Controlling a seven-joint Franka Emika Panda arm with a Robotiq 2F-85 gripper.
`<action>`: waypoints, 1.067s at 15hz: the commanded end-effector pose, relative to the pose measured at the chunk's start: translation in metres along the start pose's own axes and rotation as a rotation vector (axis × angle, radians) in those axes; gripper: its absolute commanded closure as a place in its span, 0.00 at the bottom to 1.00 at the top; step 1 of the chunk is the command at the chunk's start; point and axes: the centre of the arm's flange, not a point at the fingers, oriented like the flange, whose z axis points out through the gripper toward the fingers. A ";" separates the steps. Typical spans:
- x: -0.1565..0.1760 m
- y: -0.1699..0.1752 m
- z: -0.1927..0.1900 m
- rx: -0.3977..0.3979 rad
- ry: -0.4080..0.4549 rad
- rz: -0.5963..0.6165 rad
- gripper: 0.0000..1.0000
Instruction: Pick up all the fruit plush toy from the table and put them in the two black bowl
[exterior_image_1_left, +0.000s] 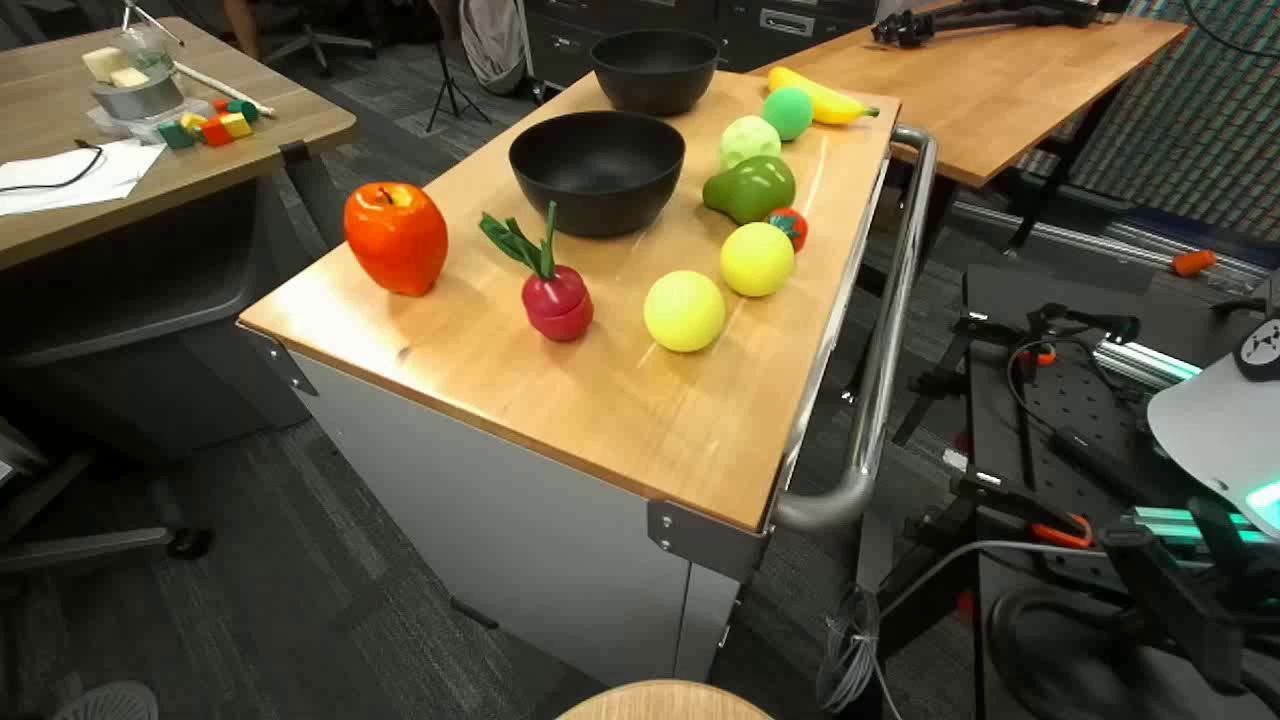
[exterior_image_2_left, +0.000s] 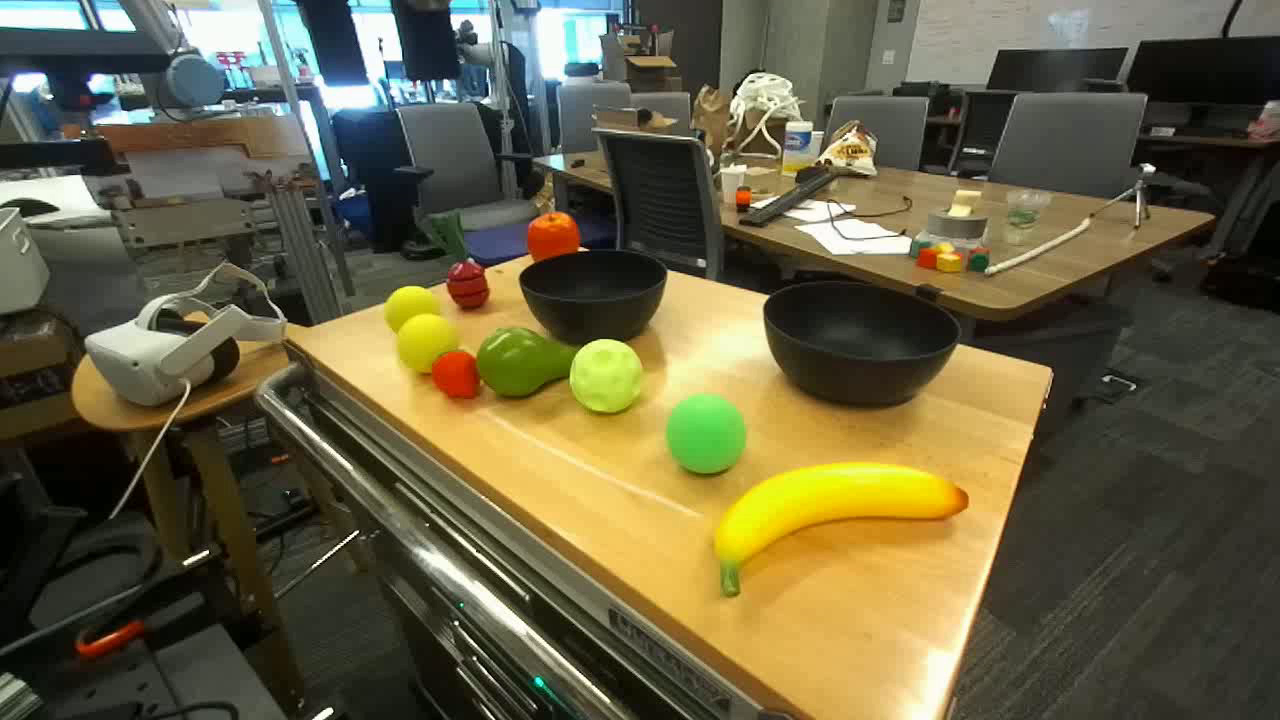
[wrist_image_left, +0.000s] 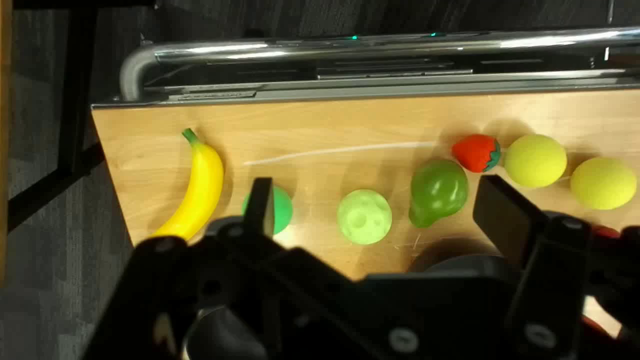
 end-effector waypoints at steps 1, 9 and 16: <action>0.000 0.000 -0.002 -0.001 0.005 0.001 0.00; 0.000 0.001 -0.009 -0.003 0.021 0.003 0.00; 0.098 -0.036 -0.090 0.079 0.179 -0.379 0.00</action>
